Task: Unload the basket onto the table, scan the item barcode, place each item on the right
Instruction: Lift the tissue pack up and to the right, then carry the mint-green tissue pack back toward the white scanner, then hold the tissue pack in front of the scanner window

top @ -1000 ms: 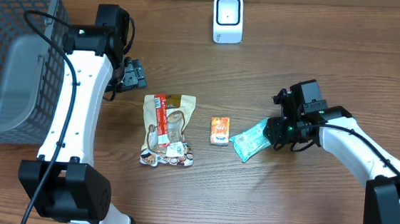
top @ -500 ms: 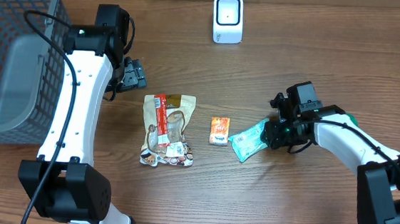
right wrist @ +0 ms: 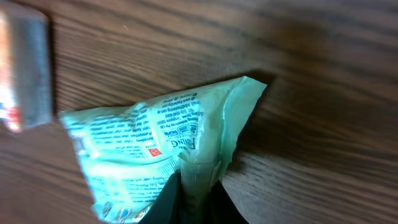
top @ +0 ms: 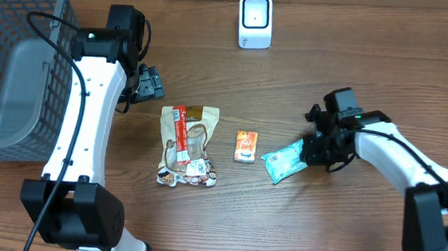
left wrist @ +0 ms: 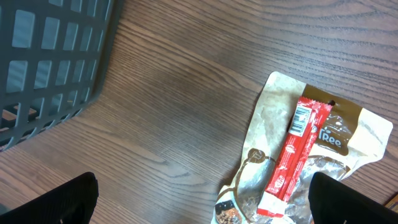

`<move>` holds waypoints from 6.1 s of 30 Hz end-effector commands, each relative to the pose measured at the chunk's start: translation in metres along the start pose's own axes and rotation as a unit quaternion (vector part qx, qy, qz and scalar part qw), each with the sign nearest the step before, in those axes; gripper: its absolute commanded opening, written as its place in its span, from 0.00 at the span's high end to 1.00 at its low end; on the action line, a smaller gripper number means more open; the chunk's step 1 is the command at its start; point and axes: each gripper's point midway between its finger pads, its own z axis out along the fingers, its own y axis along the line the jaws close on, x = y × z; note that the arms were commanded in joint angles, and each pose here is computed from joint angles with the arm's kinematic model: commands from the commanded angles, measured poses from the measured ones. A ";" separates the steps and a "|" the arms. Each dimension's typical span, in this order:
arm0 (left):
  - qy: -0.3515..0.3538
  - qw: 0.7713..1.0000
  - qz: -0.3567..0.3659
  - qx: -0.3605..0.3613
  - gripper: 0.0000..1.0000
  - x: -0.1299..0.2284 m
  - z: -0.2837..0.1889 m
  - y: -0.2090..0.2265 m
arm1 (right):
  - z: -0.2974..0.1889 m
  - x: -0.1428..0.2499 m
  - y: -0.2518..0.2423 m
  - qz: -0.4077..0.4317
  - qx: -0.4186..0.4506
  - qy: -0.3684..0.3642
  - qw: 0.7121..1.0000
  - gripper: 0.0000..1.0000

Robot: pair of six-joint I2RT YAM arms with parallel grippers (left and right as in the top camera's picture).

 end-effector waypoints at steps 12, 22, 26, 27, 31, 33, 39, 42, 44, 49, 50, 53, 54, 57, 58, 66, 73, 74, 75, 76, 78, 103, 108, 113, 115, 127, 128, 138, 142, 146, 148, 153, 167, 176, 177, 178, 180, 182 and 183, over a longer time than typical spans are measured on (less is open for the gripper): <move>-0.010 1.000 -0.011 0.001 0.00 -0.005 -0.004 0.000 | -0.130 0.004 0.056 -0.036 -0.091 -0.136 0.986 0.96; -0.010 1.000 -0.011 0.001 0.00 -0.005 -0.004 0.000 | -0.149 0.013 0.086 -0.058 -0.167 -0.145 0.974 0.96; -0.010 1.000 -0.011 0.001 0.00 -0.005 -0.004 0.000 | -0.149 0.013 0.086 -0.059 -0.166 -0.147 0.973 0.96; -0.010 1.000 -0.011 0.001 0.00 -0.005 -0.004 0.000 | -0.149 0.012 0.086 -0.060 -0.166 -0.149 0.973 0.96; -0.010 1.000 -0.011 0.001 0.00 -0.005 -0.004 0.000 | -0.150 0.011 0.087 -0.061 -0.167 -0.151 0.972 0.96; -0.010 1.000 -0.011 0.001 0.00 -0.005 -0.004 0.000 | -0.149 0.012 0.087 -0.060 -0.167 -0.148 0.973 0.96; -0.010 1.000 -0.011 0.001 0.00 -0.005 -0.004 0.000 | -0.152 0.014 0.096 -0.066 -0.195 -0.145 0.968 0.96; -0.010 1.000 -0.011 0.001 0.00 -0.005 -0.004 0.000 | -0.152 0.013 0.095 -0.066 -0.191 -0.147 0.968 0.96; -0.010 1.000 -0.011 0.001 0.00 -0.005 -0.004 0.000 | -0.150 0.010 0.089 -0.064 -0.172 -0.152 0.971 0.96; -0.010 1.000 -0.011 0.001 0.00 -0.005 -0.004 0.000 | -0.160 -0.007 0.087 -0.090 -0.151 -0.191 0.966 0.97; -0.010 1.000 -0.011 0.001 0.01 -0.005 -0.004 0.000 | -0.168 -0.011 0.090 -0.102 -0.149 -0.201 0.963 0.97; -0.010 1.000 -0.011 0.001 0.00 -0.005 -0.004 0.000 | -0.192 -0.023 0.092 -0.112 -0.126 -0.229 0.959 0.97; -0.010 1.000 -0.011 0.001 0.01 -0.005 -0.004 0.000 | -0.202 -0.030 0.090 -0.112 -0.107 -0.242 0.958 0.97; -0.010 1.000 -0.011 0.001 0.00 -0.005 -0.004 0.000 | -0.229 -0.045 0.088 -0.121 -0.068 -0.268 0.953 0.97; -0.010 1.000 -0.011 0.001 0.00 -0.005 -0.004 0.000 | -0.237 -0.050 0.090 -0.128 -0.060 -0.270 0.952 0.97; -0.010 1.000 -0.011 0.001 0.00 -0.005 -0.004 0.000 | -0.295 -0.117 0.088 -0.138 0.026 -0.291 0.946 0.97; -0.010 1.000 -0.011 0.001 0.00 -0.005 -0.004 0.000 | -0.285 -0.172 0.104 -0.233 0.144 -0.329 0.903 0.97; -0.010 1.000 -0.011 0.001 0.00 -0.005 -0.004 0.000 | -0.278 -0.178 0.107 -0.244 0.162 -0.328 0.898 0.97; -0.010 1.000 -0.011 0.001 0.00 -0.005 -0.004 0.000 | -0.273 -0.182 0.109 -0.254 0.176 -0.326 0.893 0.97; -0.010 1.000 -0.011 0.001 0.01 -0.005 -0.004 0.000 | -0.266 -0.188 0.112 -0.265 0.192 -0.324 0.888 0.97; -0.010 1.000 -0.011 0.001 0.01 -0.005 -0.004 0.000 | -0.253 -0.200 0.117 -0.274 0.213 -0.325 0.880 0.97; -0.010 1.000 -0.011 0.001 0.00 -0.005 -0.004 0.000 | -0.186 -0.351 0.106 -0.276 0.480 -0.457 0.696 0.96; -0.010 1.000 -0.011 0.001 0.00 -0.005 -0.004 0.000 | -0.166 -0.363 0.103 -0.312 0.514 -0.444 0.664 0.96; -0.010 1.000 -0.011 0.001 0.01 -0.005 -0.004 0.000 | -0.144 -0.371 0.103 -0.326 0.514 -0.448 0.655 0.96; -0.010 1.000 -0.011 0.001 0.00 -0.005 -0.004 0.000 | -0.138 -0.374 0.103 -0.333 0.519 -0.449 0.647 0.96; -0.010 1.000 -0.011 0.001 0.00 -0.005 -0.004 0.000 | -0.100 -0.382 0.104 -0.366 0.528 -0.447 0.622 0.96; -0.010 1.000 -0.011 0.001 0.00 -0.005 -0.004 0.000 | -0.097 -0.382 0.103 -0.367 0.528 -0.444 0.623 0.96; -0.010 1.000 -0.011 0.001 0.00 -0.005 -0.004 0.000 | -0.074 -0.380 0.103 -0.381 0.525 -0.432 0.627 0.97; -0.010 1.000 -0.011 0.001 0.01 -0.005 -0.004 0.000 | -0.065 -0.377 0.105 -0.393 0.523 -0.415 0.632 0.97; -0.010 1.000 -0.011 0.001 0.00 -0.005 -0.004 0.000 | -0.056 -0.374 0.101 -0.401 0.522 -0.396 0.639 0.97; -0.010 1.000 -0.011 0.001 0.00 -0.005 -0.004 0.000 | -0.052 -0.372 0.100 -0.407 0.522 -0.387 0.642 0.96; -0.010 1.000 -0.011 0.001 0.00 -0.005 -0.004 0.000 | -0.045 -0.368 0.100 -0.413 0.525 -0.370 0.646 0.97; -0.010 1.000 -0.011 0.001 0.00 -0.005 -0.004 0.000 | -0.029 -0.358 0.115 -0.425 0.512 -0.358 0.655 0.97; -0.010 1.000 -0.011 0.001 0.00 -0.005 -0.004 0.000 | -0.011 -0.348 0.107 -0.426 0.501 -0.327 0.678 0.96; -0.010 1.000 -0.011 0.001 0.01 -0.005 -0.004 0.000 | -0.009 -0.347 0.106 -0.425 0.499 -0.323 0.683 0.97; -0.010 1.000 -0.011 0.001 0.00 -0.005 -0.004 0.000 | -0.006 -0.345 0.104 -0.426 0.498 -0.317 0.686 0.97; -0.010 1.000 -0.011 0.001 0.00 -0.005 -0.004 0.000 | -0.003 -0.343 0.103 -0.429 0.498 -0.309 0.687 0.97; -0.010 1.000 -0.011 0.001 0.01 -0.005 -0.004 0.000 | -0.003 -0.343 0.103 -0.430 0.498 -0.309 0.687 0.97; -0.010 1.000 -0.011 0.001 0.00 -0.005 -0.004 0.000 | -0.004 -0.343 0.103 -0.430 0.498 -0.309 0.687 0.97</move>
